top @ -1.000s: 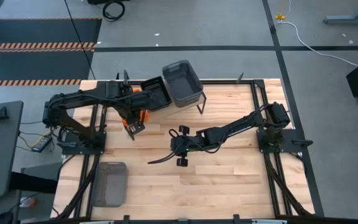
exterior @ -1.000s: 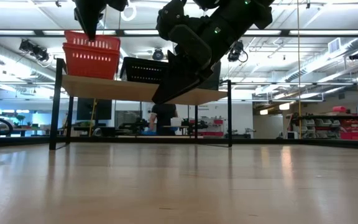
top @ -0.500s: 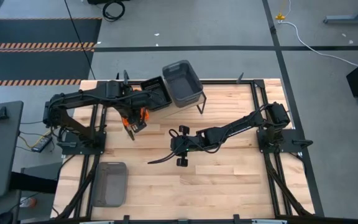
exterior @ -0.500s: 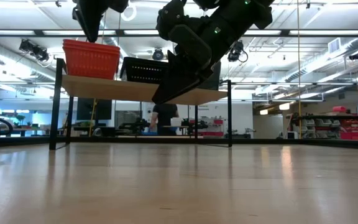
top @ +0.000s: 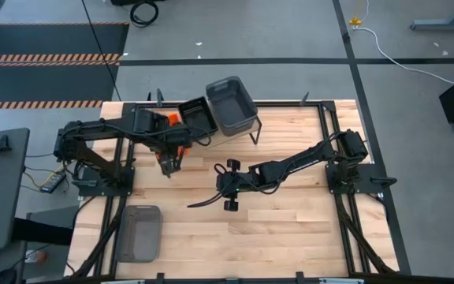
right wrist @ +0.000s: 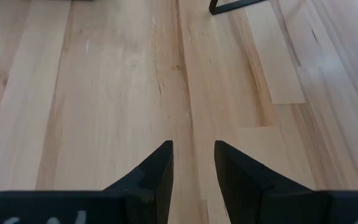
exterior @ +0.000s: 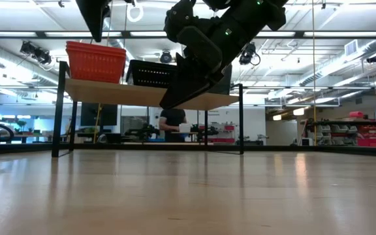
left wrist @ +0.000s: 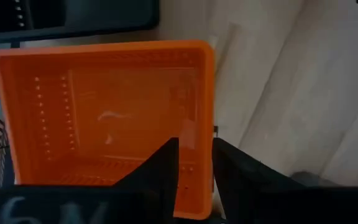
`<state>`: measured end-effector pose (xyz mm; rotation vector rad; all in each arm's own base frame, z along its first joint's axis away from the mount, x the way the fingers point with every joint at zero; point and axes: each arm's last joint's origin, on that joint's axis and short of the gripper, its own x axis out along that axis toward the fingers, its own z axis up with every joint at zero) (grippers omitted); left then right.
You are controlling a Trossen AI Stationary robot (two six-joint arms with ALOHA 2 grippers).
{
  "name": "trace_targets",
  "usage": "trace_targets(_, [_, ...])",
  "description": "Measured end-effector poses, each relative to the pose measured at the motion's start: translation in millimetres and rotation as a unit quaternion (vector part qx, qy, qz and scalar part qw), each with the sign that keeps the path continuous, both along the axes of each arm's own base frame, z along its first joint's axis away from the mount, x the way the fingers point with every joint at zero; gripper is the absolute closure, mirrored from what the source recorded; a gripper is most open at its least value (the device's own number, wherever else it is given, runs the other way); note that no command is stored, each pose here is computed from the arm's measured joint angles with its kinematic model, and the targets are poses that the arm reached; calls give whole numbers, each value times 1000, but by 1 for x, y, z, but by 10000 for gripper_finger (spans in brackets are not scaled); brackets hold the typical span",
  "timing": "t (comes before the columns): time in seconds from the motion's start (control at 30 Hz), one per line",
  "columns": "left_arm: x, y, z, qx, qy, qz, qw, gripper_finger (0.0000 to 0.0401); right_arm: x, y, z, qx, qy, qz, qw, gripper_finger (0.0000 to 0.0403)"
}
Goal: Stack baskets on shelf by color
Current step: Stack the orange bin on top of the orange bin on the shelf
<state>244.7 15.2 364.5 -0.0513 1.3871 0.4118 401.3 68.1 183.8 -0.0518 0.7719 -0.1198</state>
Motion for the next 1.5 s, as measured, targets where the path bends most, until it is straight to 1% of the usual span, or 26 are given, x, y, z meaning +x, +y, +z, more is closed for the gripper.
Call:
trace_targets(0.07, [0,-2,0,-6,-1,0,1000,297,0,0,0,0,0,0,1000,279])
trace_targets(0.23, [0,-4,-1,-47,-5,8,999,285,0,0,0,0,0,0,1000,279])
trace_targets(0.47, [2,0,-3,-47,-12,20,999,255,0,0,0,0,0,0,1000,279])
trace_targets(0.6, [4,3,-19,-47,13,30,998,236,0,0,0,0,0,0,1000,279])
trace_targets(0.7, [3,7,-37,-49,41,38,997,227,0,0,0,0,0,0,1000,279])
trace_targets(0.87, [-2,17,-56,-49,78,64,994,222,0,0,0,0,0,0,1000,279])
trace_targets(0.97, [-4,24,-58,-51,78,90,992,235,0,0,0,0,0,0,1000,279])
trace_targets(1.07, [-5,30,-58,-54,74,113,989,258,0,0,0,0,0,0,1000,279])
trace_targets(1.27, [-5,32,-59,-87,71,123,986,313,0,0,0,0,0,0,1000,279])
trace_targets(1.37, [-5,32,-59,-95,68,134,984,338,0,0,0,0,0,0,1000,279])
trace_targets(1.5, [-5,32,-59,-95,66,137,984,364,0,0,0,0,0,0,1000,279])
